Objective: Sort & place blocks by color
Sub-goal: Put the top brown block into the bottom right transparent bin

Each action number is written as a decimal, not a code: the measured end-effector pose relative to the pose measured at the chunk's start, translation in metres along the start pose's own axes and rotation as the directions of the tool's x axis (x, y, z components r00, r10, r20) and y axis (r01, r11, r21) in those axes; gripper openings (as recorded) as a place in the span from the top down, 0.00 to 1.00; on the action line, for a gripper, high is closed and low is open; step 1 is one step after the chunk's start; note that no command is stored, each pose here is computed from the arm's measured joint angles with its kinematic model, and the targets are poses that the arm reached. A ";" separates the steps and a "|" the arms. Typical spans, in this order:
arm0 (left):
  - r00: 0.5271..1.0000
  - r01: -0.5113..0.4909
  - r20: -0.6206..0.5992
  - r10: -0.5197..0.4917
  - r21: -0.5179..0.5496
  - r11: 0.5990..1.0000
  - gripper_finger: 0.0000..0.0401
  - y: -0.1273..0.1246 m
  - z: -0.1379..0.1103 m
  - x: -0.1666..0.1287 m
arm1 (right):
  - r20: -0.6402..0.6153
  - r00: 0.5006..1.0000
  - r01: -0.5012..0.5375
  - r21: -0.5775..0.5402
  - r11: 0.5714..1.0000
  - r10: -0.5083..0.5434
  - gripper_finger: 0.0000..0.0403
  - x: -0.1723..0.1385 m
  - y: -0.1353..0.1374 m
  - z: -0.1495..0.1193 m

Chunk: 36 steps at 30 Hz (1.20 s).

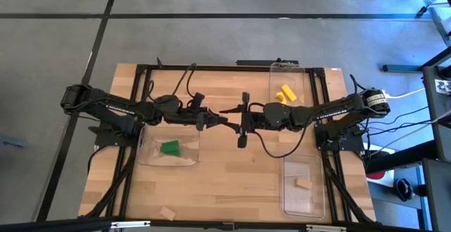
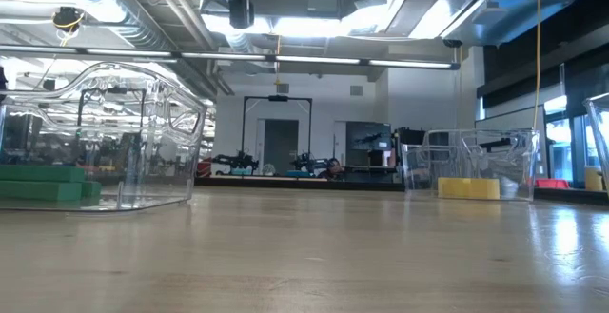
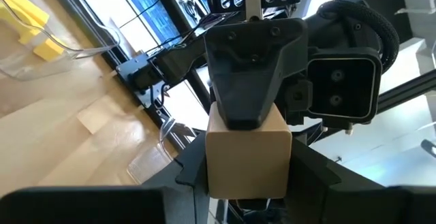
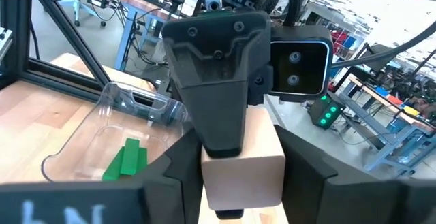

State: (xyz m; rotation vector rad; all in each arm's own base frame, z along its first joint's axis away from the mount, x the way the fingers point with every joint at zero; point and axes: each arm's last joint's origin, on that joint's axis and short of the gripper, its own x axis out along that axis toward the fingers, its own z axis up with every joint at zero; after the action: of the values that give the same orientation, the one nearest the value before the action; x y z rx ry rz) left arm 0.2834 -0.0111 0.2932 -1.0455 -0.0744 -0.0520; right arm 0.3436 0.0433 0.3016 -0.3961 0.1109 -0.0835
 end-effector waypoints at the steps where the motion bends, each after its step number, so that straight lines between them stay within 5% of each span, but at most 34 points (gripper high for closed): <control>1: 1.000 0.000 0.001 0.000 0.000 1.000 0.70 0.000 0.000 0.000 | 0.001 1.000 0.001 0.002 1.000 -0.001 0.65 0.000 0.000 0.000; 4: 1.000 0.000 0.005 0.000 0.026 1.000 0.67 0.000 0.000 0.000 | -0.001 1.000 0.013 0.003 1.000 -0.013 0.64 0.000 -0.001 0.000; 12: 0.999 0.049 -0.020 -0.048 0.078 0.996 0.38 0.004 0.024 -0.006 | -0.040 0.998 0.047 0.009 0.999 -0.047 0.65 -0.014 -0.008 0.008; 18: 0.999 0.001 -0.053 0.009 0.186 0.982 0.35 0.004 0.047 -0.026 | -0.178 0.983 0.055 0.029 0.998 -0.049 0.65 -0.049 -0.022 0.015; 22: 0.996 -0.055 -0.046 0.078 0.374 0.926 0.35 -0.003 0.054 -0.048 | -0.292 0.957 0.045 0.112 0.993 -0.010 0.65 -0.082 -0.031 0.016; 27: 0.987 -0.138 0.008 0.163 0.574 0.807 0.35 -0.018 0.048 -0.073 | -0.370 0.929 0.077 0.237 0.968 0.017 0.65 -0.123 -0.041 0.013; 31: 0.987 -0.148 0.047 0.156 0.656 0.740 0.35 -0.025 0.040 -0.084 | -0.298 0.954 0.092 0.375 0.922 0.026 0.65 -0.145 -0.043 0.003; 36: 0.986 -0.136 0.029 0.162 0.696 0.705 0.35 -0.020 0.034 -0.087 | -0.094 0.996 0.048 0.530 0.846 0.002 0.65 -0.156 -0.038 -0.013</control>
State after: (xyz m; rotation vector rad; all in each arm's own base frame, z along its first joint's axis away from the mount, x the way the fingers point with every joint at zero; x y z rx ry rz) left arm 0.1939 0.0092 0.3204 -0.2768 0.0267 0.1039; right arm 0.1851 0.0192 0.3192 0.1673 0.1675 -0.1520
